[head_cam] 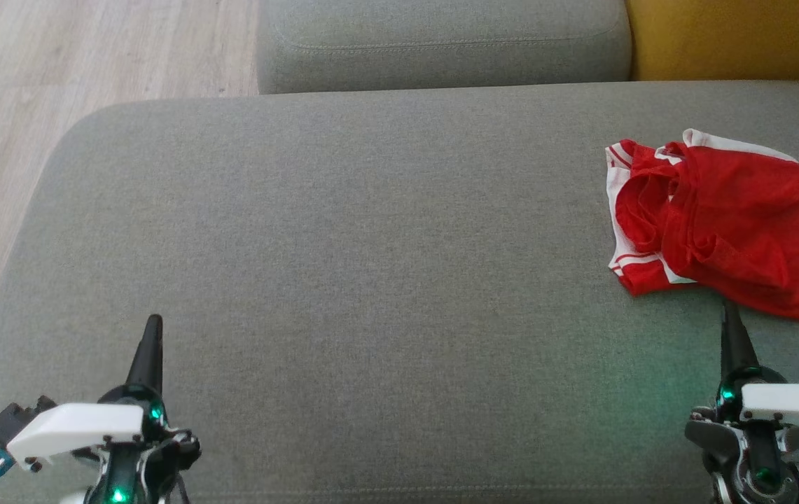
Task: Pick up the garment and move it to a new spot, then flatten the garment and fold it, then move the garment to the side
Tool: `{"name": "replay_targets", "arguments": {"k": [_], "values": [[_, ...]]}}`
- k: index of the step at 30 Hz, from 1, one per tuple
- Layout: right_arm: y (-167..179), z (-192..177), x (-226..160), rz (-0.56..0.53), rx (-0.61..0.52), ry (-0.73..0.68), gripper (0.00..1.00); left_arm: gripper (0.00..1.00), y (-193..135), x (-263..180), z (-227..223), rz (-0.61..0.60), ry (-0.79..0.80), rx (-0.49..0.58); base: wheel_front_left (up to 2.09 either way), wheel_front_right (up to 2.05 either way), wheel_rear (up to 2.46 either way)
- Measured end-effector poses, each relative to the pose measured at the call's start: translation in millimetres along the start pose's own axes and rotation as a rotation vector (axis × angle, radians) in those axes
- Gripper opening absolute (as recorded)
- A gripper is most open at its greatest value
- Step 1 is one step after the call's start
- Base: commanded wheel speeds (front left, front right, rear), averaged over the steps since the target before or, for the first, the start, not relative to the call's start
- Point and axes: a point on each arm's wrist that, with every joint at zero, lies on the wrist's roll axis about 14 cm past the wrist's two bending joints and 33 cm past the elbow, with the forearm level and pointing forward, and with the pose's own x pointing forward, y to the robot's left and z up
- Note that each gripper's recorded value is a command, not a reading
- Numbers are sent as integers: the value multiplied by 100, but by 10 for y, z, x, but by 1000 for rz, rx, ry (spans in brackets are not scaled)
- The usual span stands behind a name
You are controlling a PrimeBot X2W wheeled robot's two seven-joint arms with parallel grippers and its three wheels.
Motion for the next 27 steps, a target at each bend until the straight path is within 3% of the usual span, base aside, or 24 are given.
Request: {"name": "replay_targets", "arguments": {"k": [20, 27], "values": [[76, 91, 13, 31, 228, -8, 0, 0, -101, 50, 53, -40, 6, -196, 0, 0, 0], [70, 99, 12, 30, 236, -11, 0, 0, -109, 56, 57, -43, 8, -204, 0, 0, 0]]}}
